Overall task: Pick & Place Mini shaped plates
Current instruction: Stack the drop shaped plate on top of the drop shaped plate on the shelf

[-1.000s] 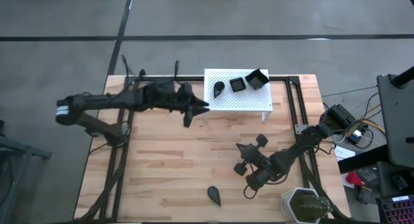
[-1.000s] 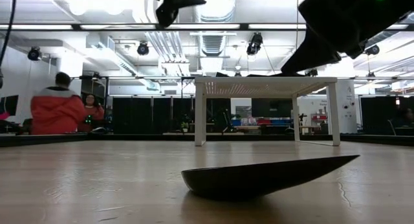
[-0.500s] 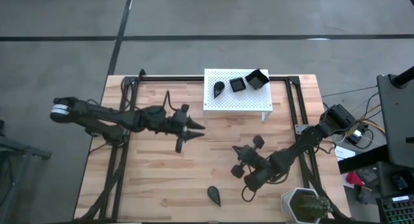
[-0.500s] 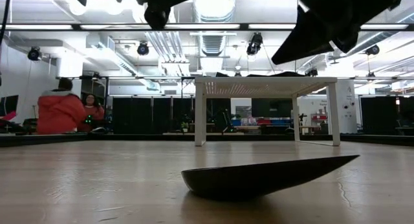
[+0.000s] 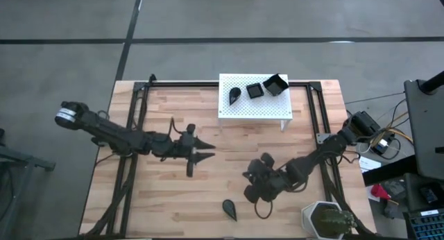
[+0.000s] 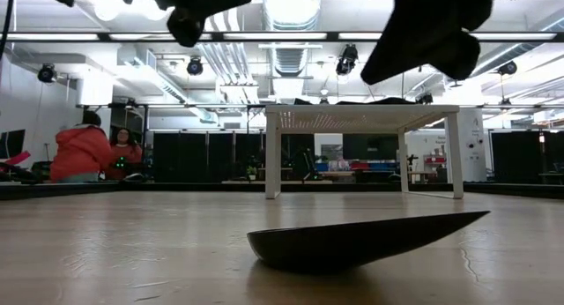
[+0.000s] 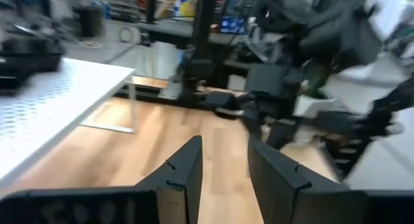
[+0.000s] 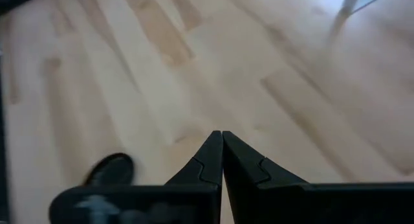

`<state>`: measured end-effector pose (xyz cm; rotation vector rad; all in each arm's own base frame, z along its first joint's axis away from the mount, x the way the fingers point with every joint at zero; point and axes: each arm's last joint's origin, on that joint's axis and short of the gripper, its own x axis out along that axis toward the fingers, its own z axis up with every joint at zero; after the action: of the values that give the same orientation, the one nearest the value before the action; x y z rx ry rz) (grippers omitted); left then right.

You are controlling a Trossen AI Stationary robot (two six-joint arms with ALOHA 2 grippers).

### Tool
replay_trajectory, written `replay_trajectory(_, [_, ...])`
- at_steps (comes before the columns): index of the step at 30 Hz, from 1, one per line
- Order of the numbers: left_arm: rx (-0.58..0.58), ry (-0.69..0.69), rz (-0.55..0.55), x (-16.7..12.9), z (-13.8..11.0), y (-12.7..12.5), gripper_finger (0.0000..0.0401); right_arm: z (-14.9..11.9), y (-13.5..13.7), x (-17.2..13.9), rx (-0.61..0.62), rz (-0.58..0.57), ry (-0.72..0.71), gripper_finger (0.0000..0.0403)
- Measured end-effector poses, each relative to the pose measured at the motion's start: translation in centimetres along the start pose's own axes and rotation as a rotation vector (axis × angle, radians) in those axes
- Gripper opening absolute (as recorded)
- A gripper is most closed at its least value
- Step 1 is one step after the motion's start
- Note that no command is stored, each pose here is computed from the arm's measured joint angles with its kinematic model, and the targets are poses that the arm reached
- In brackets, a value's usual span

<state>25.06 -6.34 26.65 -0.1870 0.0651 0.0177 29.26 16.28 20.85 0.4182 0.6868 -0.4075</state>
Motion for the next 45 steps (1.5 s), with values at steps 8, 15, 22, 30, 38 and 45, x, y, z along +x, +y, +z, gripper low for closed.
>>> replay_trajectory(8, [0.095,0.024,0.001,-0.8,-1.4,-1.6,0.0116,0.1,0.9,0.0,0.147,0.157,0.123,0.0012])
replay_trajectory(15, [0.102,0.042,-0.063,-1.7,-3.0,-2.5,0.0116,-0.3,1.2,0.3,0.305,0.208,0.210,0.0065])
replay_trajectory(22, [0.074,0.019,-0.126,-2.8,-4.6,-3.0,0.0116,-1.1,1.9,1.4,0.426,0.231,0.257,0.0109])
replay_trajectory(30, [0.057,-0.007,-0.159,-3.3,-5.0,-3.5,0.0116,-2.7,2.6,3.7,0.488,0.248,0.298,0.0134])
replay_trajectory(38, [0.080,-0.014,-0.171,-3.4,-5.0,-3.6,0.0116,-3.9,4.1,6.1,0.536,0.296,0.318,0.0137])
replay_trajectory(45, [0.087,-0.016,-0.172,-3.4,-5.0,-3.6,0.0116,-4.9,5.5,8.2,0.528,0.294,0.397,0.0127])
